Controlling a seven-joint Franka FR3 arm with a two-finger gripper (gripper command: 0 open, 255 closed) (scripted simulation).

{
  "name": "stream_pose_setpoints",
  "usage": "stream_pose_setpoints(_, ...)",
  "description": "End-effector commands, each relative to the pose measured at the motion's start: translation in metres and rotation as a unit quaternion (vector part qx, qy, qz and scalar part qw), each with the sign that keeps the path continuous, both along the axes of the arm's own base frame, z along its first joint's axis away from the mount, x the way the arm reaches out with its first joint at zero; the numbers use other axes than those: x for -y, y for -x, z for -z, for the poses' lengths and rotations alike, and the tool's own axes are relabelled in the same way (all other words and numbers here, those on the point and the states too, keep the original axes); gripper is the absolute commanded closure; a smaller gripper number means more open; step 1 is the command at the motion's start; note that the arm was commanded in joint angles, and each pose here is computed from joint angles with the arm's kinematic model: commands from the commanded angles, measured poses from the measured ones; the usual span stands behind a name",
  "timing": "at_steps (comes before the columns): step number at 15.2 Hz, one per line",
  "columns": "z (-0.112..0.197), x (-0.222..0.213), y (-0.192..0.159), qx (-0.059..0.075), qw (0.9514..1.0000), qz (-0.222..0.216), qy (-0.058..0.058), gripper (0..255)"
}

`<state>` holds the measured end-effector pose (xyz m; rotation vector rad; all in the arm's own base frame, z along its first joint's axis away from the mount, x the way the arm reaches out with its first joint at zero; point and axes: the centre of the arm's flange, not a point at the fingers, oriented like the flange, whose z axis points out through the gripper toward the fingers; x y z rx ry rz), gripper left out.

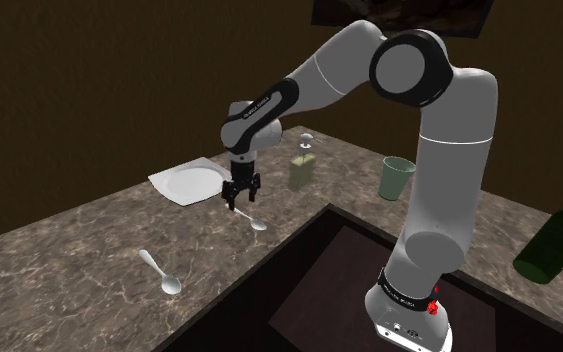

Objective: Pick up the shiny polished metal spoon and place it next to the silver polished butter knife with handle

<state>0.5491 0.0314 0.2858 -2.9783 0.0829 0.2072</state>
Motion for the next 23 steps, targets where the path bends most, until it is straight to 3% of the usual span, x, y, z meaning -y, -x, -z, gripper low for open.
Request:
stream_pose_setpoints(1, 0.011, -0.001, 0.0, 0.0, 1.0, 0.0, 0.0, 0)
stream_pose_setpoints(4, 0.03, -0.004, 0.003, 0.0, 1.0, 0.0, 0.0, 0)
stream_pose_setpoints(12, 0.03, -0.004, 0.003, 0.0, 1.0, 0.0, 0.0, 0)
stream_pose_setpoints(13, 0.03, -0.004, 0.003, 0.0, 1.0, 0.0, 0.0, 255)
stream_pose_setpoints(23, 0.024, -0.004, 0.003, 0.0, 1.0, 0.0, 0.0, 255)
